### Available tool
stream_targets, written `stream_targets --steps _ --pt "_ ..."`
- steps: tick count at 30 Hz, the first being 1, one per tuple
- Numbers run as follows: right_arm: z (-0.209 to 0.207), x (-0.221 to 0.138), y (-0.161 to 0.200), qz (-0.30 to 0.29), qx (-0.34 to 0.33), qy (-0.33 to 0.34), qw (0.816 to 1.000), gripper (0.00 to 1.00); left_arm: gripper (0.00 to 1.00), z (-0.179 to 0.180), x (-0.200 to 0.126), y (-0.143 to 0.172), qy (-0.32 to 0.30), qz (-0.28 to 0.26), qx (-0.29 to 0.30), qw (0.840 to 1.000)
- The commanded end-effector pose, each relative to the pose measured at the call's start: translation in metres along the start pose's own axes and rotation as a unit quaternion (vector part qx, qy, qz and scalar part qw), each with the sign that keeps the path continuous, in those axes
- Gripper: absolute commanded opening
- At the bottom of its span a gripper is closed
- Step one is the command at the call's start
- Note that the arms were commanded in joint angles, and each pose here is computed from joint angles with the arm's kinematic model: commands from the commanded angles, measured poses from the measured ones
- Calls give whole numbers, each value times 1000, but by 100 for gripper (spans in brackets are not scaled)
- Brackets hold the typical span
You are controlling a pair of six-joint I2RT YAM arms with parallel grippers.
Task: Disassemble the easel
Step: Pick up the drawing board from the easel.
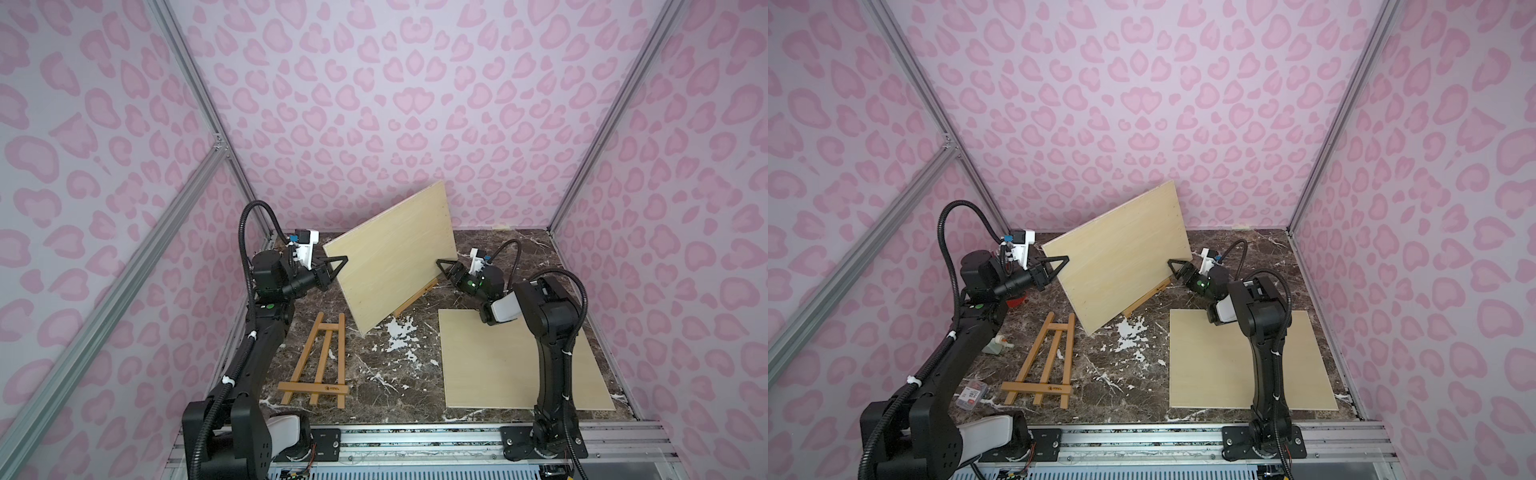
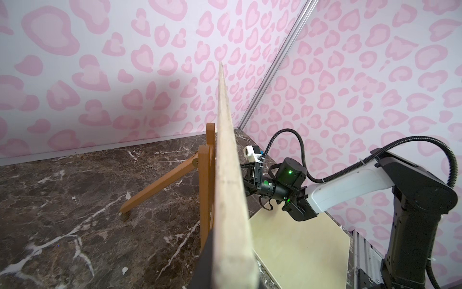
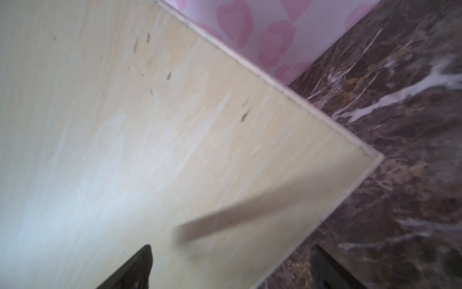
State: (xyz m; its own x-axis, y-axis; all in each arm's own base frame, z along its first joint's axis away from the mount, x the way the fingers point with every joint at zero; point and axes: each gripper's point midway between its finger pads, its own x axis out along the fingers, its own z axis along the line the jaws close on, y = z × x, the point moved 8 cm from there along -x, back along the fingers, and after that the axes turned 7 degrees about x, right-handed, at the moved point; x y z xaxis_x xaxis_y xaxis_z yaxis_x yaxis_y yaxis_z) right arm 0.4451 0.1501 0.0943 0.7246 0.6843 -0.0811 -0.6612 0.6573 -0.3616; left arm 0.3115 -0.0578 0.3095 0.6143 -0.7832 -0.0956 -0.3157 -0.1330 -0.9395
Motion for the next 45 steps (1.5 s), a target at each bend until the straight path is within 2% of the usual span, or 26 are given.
stream_targets --steps 1,13,22,31,45 --pt "8 2 -7 -31 -4 -37 999 98 2 -20 -2 -21 69 -29 47 996" --pt "14 8 -11 -57 14 -102 993 97 2 -22 -2 -22 75 -29 40 996" --pt "58 -10 -25 -85 -15 -154 984 93 2 -29 -4 -31 77 -31 54 995" --pt "89 -70 -26 -124 -23 -163 979 93 2 -49 0 -22 99 -26 46 994" --pt "90 -186 34 -148 -11 -99 984 92 2 -80 5 14 127 8 16 992"
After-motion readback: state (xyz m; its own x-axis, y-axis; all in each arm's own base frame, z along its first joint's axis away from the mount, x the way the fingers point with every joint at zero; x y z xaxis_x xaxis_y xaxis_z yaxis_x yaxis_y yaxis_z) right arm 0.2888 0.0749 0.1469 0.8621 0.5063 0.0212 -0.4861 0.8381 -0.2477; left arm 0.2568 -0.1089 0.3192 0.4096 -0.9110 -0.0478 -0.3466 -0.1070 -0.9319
